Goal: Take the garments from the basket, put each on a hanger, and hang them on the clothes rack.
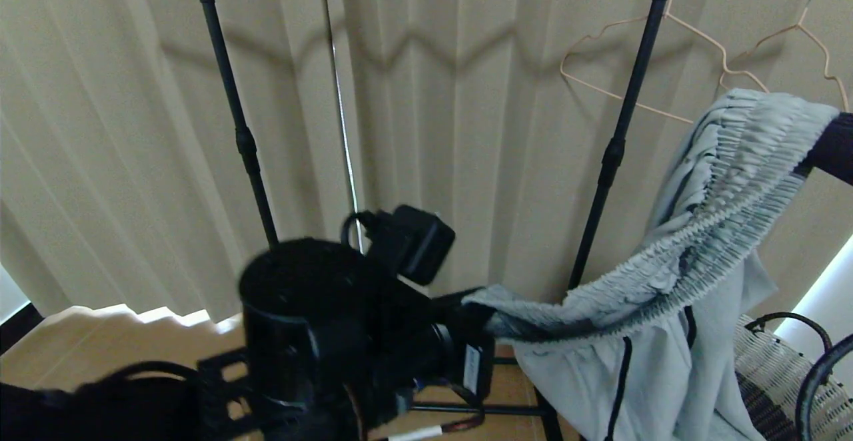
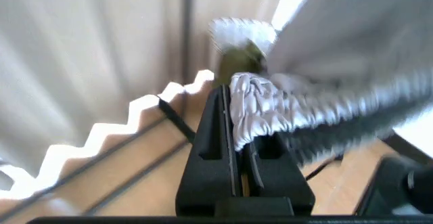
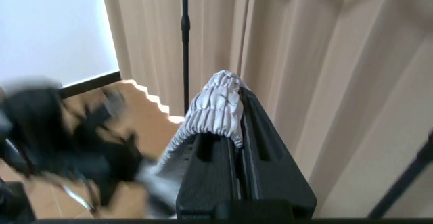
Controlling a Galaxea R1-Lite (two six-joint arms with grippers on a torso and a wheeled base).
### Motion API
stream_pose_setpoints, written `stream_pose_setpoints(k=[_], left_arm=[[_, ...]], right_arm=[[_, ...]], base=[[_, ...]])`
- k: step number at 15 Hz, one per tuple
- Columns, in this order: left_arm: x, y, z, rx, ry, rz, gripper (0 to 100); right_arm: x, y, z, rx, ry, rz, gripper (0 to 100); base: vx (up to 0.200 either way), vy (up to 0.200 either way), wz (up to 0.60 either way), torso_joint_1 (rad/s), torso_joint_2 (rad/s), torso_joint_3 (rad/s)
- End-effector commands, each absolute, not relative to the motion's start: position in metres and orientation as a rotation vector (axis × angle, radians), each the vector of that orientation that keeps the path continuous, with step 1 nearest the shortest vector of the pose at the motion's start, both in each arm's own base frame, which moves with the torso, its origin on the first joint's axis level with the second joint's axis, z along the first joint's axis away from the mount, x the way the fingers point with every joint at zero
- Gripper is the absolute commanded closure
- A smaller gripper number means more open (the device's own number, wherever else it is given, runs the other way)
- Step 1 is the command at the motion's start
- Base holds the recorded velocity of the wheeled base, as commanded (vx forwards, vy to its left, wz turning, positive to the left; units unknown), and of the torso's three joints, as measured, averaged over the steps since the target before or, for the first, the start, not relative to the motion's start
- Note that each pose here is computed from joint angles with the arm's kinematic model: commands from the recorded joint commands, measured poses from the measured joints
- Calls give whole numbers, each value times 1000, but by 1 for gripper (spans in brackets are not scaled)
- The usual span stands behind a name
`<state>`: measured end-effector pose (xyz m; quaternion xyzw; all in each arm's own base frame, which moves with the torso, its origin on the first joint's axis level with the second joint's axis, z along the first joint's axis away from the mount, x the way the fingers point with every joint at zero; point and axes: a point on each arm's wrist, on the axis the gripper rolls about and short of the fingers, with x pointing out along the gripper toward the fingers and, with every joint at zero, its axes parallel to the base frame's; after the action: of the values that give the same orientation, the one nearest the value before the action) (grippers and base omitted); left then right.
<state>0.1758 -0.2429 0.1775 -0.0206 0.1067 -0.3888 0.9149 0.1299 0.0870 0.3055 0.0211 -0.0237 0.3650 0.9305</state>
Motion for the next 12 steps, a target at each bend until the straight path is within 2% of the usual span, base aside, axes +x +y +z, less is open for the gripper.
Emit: stream_pose_setpoints(k=[1,4,7,9,12], left_arm=[[178,-177,278,-133,5,-690,100],[171,-155,311,-128,0,-646,100],[153,-139,325,-110,36,-657,100],[148,-135,318,-94,75,-687,100],[154,-139,291,-54,168,-673,100]], right_arm=[[147,98,308,37,-29,748,100],[156,104,310,36,-34,748,100],[170,112,303,41,-27,745,100],[182,113,294,42,-17,721,100],[187,114,279,40,-30,708,100]], base=[[0,0,0,0,0,0],[0,0,0,0,0,0],[0,0,0,0,0,0],[0,0,0,0,0,0],[0,0,0,0,0,0]])
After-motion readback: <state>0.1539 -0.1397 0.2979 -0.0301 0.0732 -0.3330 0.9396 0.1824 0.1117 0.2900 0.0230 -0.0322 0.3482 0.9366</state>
